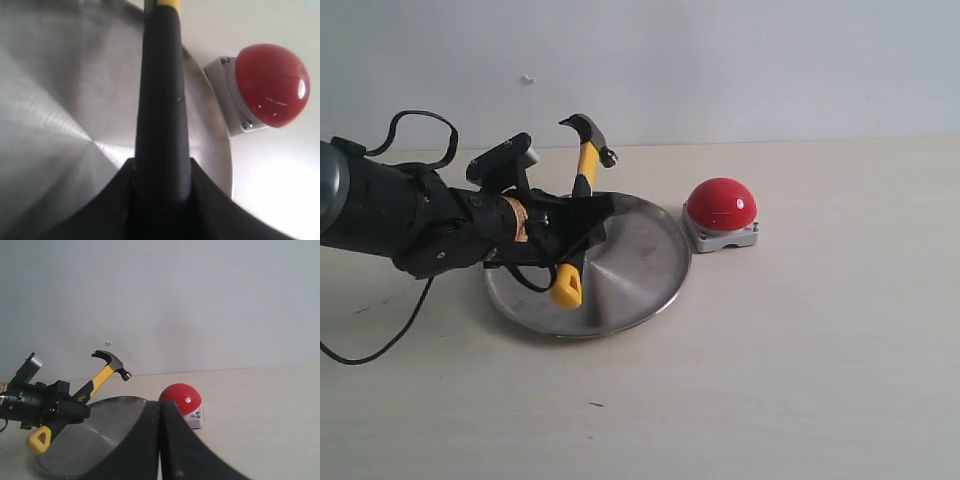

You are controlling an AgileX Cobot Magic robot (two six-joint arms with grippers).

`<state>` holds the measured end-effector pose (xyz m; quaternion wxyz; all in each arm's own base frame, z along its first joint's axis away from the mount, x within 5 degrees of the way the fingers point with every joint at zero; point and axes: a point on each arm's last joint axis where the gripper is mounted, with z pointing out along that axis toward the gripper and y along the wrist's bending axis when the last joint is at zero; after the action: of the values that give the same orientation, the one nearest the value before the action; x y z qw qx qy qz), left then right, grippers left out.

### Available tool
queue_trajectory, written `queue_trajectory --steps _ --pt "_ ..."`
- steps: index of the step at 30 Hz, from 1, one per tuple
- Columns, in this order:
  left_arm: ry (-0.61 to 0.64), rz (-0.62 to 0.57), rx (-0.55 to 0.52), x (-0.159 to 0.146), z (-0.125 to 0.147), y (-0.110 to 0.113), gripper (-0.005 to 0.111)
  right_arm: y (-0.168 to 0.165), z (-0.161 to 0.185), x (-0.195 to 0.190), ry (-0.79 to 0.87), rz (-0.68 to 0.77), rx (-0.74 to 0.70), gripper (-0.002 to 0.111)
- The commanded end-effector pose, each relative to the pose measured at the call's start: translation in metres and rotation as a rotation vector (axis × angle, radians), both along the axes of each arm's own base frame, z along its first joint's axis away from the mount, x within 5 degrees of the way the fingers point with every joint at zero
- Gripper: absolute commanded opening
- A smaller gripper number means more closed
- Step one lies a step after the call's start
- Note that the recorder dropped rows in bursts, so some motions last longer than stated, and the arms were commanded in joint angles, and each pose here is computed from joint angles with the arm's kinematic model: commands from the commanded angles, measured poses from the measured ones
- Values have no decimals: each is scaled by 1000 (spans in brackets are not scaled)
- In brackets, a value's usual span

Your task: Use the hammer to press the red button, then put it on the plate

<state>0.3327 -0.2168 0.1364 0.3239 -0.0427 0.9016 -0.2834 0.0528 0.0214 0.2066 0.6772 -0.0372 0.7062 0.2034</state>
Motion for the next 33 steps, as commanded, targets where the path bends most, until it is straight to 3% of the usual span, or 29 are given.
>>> queue_trajectory --steps 1,33 --pt "-46 -12 -80 8 3 -11 0 0 -1 0 -7 -3 1 0" --pt "2 -15 -71 16 -34 -20 0 0 -1 0 -7 -4 0 0"
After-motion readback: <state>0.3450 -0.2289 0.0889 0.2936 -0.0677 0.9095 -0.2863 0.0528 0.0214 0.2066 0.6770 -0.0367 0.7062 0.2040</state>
